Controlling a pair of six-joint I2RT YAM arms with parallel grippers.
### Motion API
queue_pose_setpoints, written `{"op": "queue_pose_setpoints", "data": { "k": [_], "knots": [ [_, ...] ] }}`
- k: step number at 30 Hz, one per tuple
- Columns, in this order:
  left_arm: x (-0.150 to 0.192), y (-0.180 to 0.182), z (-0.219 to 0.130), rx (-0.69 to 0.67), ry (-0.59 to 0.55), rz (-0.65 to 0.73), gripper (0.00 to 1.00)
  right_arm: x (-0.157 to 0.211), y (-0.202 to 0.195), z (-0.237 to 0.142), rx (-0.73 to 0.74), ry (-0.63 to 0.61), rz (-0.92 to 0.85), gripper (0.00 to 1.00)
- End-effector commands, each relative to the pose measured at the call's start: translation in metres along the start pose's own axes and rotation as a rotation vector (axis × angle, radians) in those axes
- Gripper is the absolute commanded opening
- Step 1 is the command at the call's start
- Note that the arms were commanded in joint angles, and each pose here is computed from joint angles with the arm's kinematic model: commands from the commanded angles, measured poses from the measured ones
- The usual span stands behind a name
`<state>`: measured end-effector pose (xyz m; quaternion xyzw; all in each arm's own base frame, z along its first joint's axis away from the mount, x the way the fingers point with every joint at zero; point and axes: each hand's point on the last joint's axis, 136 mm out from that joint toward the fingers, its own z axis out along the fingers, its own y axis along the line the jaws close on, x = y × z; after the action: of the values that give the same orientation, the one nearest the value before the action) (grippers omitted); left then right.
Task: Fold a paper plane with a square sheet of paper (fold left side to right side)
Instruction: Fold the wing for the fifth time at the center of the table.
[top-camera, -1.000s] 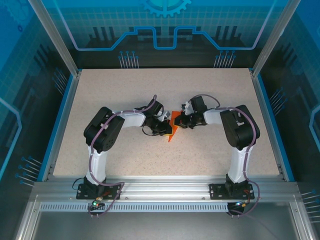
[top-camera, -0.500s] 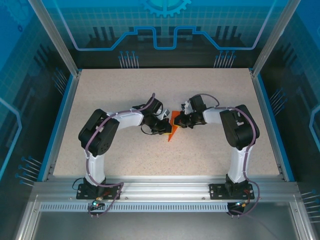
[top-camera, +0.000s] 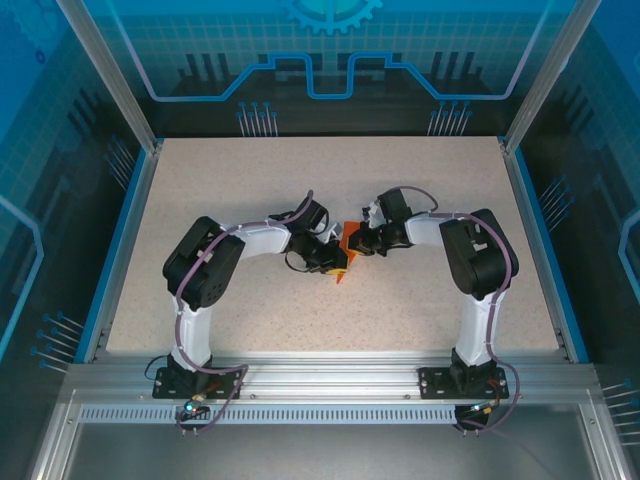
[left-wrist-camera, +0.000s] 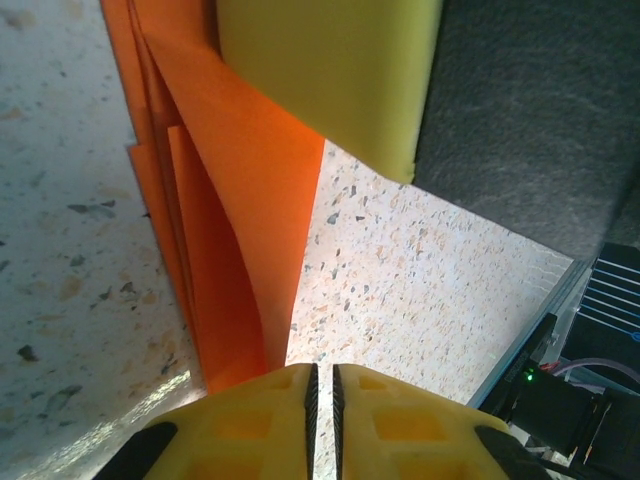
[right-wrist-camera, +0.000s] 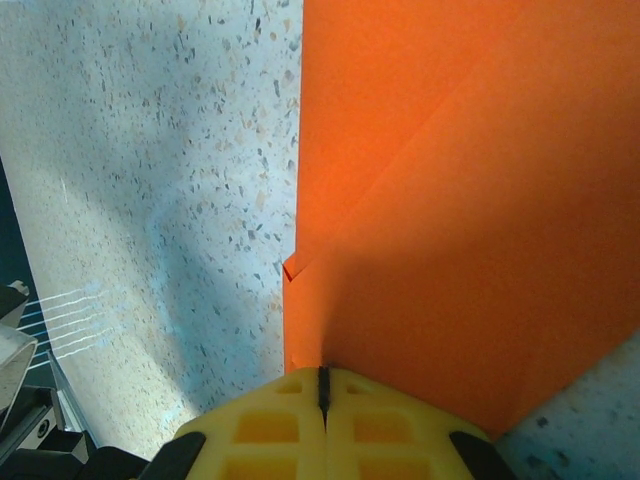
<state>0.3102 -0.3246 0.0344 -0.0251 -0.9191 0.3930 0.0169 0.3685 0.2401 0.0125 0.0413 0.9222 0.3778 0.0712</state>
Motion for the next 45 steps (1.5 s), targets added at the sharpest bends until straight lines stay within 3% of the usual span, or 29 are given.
{"op": "queue_pose_setpoints", "data": {
  "k": [1,9,45],
  "knots": [
    [-0.002,-0.018,-0.008,0.015,-0.010,0.043,0.16,0.018,-0.033,0.011,0.122,0.056,0.045,0.04],
    [0.000,-0.028,-0.004,-0.046,0.002,0.105,0.20,0.018,-0.033,0.011,0.128,0.058,0.045,0.03],
    [0.007,0.019,0.010,-0.195,0.019,0.083,0.21,0.023,-0.044,0.011,0.181,0.081,0.054,0.03]
  ]
}}
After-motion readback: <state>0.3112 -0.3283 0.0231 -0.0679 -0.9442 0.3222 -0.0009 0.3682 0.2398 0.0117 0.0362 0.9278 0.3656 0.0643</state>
